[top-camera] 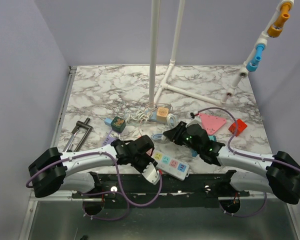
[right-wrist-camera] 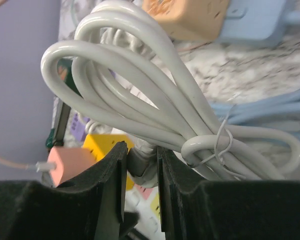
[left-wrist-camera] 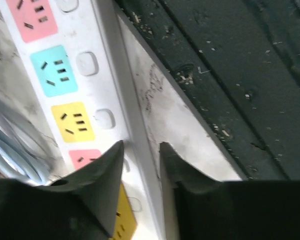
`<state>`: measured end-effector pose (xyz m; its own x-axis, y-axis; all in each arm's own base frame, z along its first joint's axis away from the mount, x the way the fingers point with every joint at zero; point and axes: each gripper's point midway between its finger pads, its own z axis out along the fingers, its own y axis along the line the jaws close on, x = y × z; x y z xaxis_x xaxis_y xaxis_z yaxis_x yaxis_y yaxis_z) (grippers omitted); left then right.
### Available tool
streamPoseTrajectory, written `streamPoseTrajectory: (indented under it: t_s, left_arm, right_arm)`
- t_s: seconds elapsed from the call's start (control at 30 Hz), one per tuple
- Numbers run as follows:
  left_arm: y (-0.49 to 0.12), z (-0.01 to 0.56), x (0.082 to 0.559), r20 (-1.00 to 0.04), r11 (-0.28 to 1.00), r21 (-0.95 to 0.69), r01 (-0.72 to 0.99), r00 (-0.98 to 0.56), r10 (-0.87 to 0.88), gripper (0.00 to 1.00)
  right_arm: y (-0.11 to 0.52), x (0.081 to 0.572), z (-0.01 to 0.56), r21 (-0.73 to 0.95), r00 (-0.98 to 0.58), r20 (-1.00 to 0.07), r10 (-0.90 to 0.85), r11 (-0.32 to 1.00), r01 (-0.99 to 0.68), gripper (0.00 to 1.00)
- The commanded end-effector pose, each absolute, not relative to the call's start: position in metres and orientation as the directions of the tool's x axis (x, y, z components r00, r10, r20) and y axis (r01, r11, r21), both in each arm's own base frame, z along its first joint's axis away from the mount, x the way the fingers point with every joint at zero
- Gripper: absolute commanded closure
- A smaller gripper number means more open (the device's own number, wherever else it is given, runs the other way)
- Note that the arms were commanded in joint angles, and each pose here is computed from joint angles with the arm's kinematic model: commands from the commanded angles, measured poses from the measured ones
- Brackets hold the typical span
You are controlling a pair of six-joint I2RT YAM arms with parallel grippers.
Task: Pull the plug off the socket
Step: Remove the plug from the socket, then place the plug at the corner of the board, then remove the plug from the socket.
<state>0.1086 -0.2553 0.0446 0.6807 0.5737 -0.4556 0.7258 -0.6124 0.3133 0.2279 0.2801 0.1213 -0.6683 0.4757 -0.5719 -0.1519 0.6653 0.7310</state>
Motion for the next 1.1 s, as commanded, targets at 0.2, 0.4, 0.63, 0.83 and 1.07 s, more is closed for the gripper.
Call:
streamPoseTrajectory:
  t_s: [0.2,0.4,0.63,0.83,1.07]
  left_arm:
    - [-0.240,0.099,0.097,-0.516,-0.507,0.322,0.800,0.597,0.614,0.33]
    - [-0.225,0.144,0.095,-0.568,-0.400,0.370,0.839,0.545,0.617,0.26]
    - [-0.188,0.148,0.124,-0.617,-0.166,0.333,0.928,0.347,0.706,0.25]
    - [-0.166,0.126,0.136,-0.620,-0.095,0.310,0.946,0.276,0.735,0.25]
    - [-0.160,0.095,0.129,-0.589,-0.199,0.354,0.914,0.383,0.712,0.25]
  right_arm:
    - [0.272,0.250,0.066,0.573,-0.735,-0.584,0.345,0.816,-0.073,0.62]
    - [0.260,0.248,0.101,0.556,-0.695,-0.636,0.334,0.823,-0.113,0.15]
    - [0.271,0.223,0.150,0.522,-0.669,-0.705,0.235,0.811,-0.265,0.09]
    - [0.318,0.180,0.149,0.370,-0.621,-0.784,-0.019,0.789,-0.490,0.08]
    - [0.343,0.173,0.136,0.262,-0.494,-0.857,-0.145,0.703,-0.661,0.00]
